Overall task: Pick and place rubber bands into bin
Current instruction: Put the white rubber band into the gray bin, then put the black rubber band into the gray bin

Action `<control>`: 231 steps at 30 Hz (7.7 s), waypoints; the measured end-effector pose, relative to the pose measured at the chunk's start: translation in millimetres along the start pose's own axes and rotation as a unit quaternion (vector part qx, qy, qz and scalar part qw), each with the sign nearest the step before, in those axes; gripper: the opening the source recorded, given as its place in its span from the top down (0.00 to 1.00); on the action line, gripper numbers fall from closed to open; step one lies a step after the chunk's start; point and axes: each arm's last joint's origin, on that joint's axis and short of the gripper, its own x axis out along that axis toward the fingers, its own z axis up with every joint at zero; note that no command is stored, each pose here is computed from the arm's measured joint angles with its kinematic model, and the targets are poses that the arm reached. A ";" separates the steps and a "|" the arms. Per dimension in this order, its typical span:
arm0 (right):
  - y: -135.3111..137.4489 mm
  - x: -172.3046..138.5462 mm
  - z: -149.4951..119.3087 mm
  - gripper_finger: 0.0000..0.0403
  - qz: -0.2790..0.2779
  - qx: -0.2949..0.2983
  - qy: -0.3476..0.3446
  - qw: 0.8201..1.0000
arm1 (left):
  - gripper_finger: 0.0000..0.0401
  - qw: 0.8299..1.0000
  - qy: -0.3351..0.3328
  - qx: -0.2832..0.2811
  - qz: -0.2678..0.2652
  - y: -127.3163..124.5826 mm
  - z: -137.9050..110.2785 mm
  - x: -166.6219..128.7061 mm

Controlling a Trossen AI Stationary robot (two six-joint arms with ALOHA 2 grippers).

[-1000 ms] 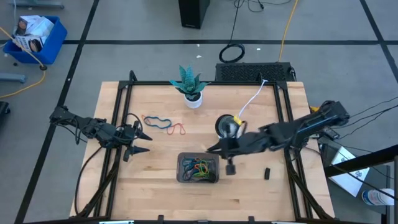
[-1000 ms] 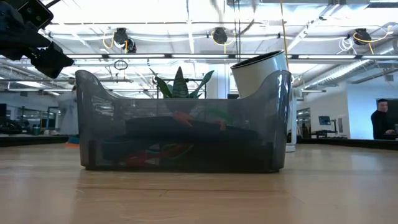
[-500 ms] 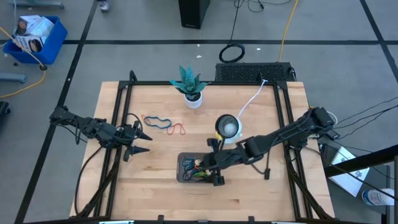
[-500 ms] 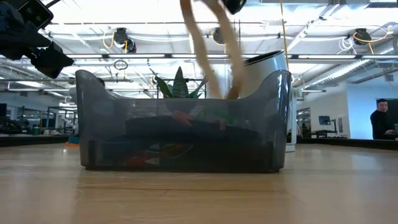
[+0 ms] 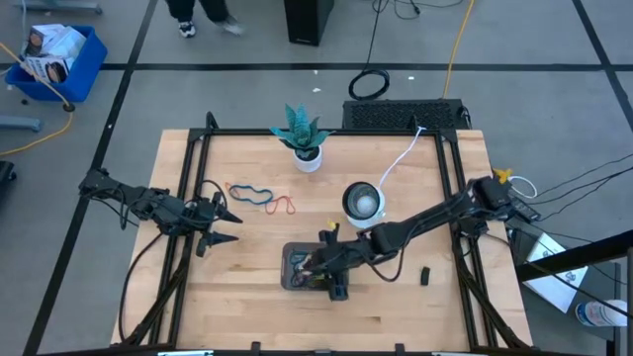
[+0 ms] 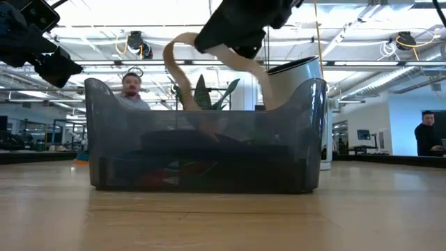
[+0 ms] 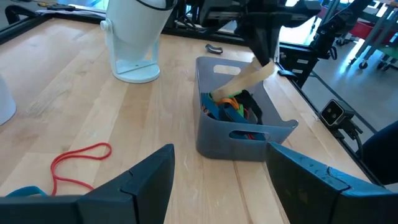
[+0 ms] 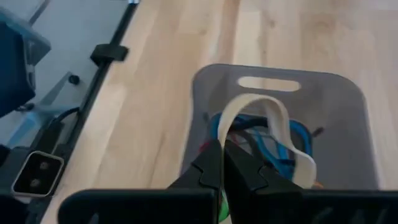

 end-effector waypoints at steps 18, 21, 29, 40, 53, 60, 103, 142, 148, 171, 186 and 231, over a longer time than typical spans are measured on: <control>-27.3 16.4 -44.2 1.00 -0.013 0.066 0.006 0.998 | 0.36 1.000 0.000 0.000 0.000 0.0 0.0 0.0; -28.9 19.5 -54.7 1.00 -0.007 0.082 -0.015 0.997 | 0.36 1.000 0.000 0.000 0.000 0.0 0.0 0.0; -31.8 22.1 -70.7 0.97 0.004 0.117 -0.036 0.993 | 0.36 1.000 0.000 0.000 0.000 0.0 0.0 0.0; -31.6 22.2 -71.0 0.86 0.005 0.123 -0.036 0.992 | 0.36 1.000 0.000 0.001 0.000 0.0 -0.1 0.0; -23.5 -38.3 -37.1 0.55 0.075 0.078 -0.083 0.991 | 0.36 1.000 0.000 0.002 0.000 0.0 0.0 0.0; -3.8 -105.9 -30.2 0.51 0.149 0.046 -0.068 0.985 | 0.36 1.000 0.001 0.004 0.000 0.0 -0.1 0.0; 10.2 -135.3 -208.6 0.51 -0.201 0.598 0.290 0.720 | 0.36 1.000 0.021 0.008 0.006 1.2 -4.1 -0.1; 20.9 -111.4 -219.3 0.51 -0.205 0.577 0.304 0.730 | 0.36 1.000 0.021 0.019 0.009 1.4 -4.2 -0.1; 16.1 -110.5 -231.7 0.58 -0.207 0.580 0.319 0.721 | 0.36 1.000 0.021 0.018 0.009 1.4 -4.1 -0.1; 20.8 -124.4 -198.0 0.99 -0.076 0.522 0.172 0.832 | 0.36 1.000 0.021 0.018 0.009 1.4 -4.1 -0.1; 32.9 -185.9 -94.0 1.00 0.118 0.216 -0.384 0.890 | 0.36 1.000 0.020 0.019 0.010 1.4 -4.1 -0.1; -13.5 23.2 -32.3 1.00 -0.140 0.001 0.082 0.987 | 0.36 1.000 0.021 -0.005 0.010 1.5 -4.2 -0.1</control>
